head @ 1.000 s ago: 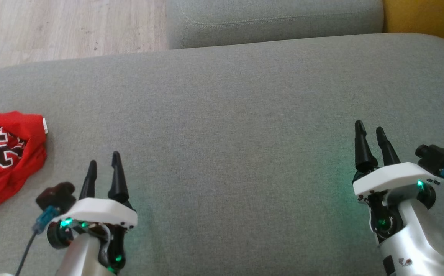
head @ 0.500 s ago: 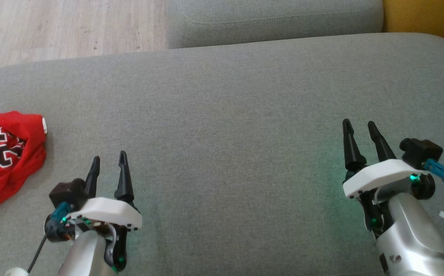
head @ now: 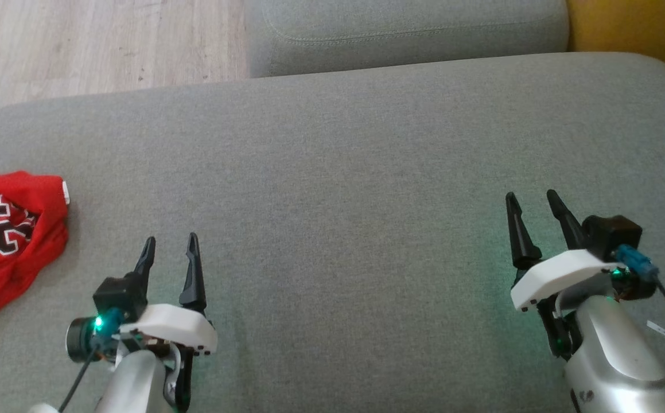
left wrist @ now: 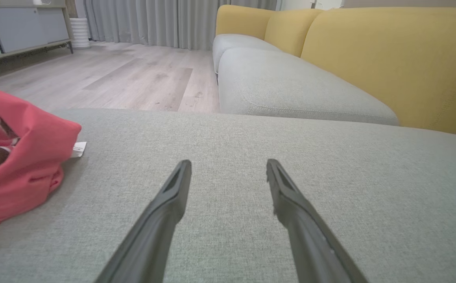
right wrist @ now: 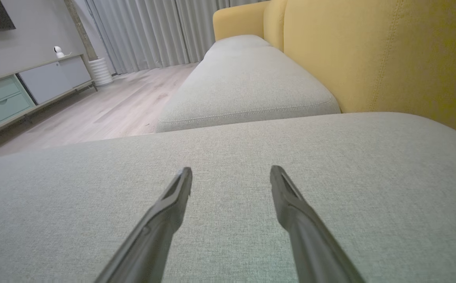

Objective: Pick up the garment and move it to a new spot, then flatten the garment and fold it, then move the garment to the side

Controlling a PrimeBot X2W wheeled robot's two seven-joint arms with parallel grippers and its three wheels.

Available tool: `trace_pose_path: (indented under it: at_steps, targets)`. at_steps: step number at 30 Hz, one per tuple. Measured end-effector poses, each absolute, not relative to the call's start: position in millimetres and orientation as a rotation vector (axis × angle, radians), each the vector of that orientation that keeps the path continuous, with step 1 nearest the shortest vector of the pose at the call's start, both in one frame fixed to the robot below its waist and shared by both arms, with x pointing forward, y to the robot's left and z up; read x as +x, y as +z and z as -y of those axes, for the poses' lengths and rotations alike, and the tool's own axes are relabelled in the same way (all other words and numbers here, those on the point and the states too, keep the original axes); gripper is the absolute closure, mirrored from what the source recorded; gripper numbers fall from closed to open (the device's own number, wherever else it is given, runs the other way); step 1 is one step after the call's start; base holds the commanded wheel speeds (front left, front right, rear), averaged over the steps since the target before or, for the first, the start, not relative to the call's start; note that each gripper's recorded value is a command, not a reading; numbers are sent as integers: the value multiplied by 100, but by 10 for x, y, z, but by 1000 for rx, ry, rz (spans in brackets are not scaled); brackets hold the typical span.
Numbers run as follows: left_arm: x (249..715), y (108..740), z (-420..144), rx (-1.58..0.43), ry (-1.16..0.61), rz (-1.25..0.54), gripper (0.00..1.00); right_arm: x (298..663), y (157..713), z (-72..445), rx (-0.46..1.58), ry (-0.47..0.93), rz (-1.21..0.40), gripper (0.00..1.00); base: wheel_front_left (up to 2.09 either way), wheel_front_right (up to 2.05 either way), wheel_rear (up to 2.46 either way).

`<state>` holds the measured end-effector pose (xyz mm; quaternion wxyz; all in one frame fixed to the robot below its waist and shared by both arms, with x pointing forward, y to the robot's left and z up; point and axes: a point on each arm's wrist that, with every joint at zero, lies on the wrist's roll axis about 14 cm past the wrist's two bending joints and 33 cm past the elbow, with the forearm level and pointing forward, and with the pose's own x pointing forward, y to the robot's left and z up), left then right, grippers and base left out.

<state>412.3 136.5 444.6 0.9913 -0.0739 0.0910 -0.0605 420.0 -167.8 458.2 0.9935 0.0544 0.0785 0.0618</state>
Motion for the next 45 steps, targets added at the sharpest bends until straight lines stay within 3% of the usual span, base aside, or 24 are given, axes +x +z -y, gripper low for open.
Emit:
trace_pose_path:
  at_steps: [12,31,45]
  targets:
    - [4048,4381,-1484,-43,-70,-175,0,4176,4580,1779,-9,112,-140,0,0,0,0]
    - [4025,4381,-1631,-58,-16,-172,0,4195,4514,1721,6,110,-158,0,0,0,0]
    - [3749,4329,-2007,-79,94,-186,0,4379,4425,1020,10,296,-179,0,0,0,0]
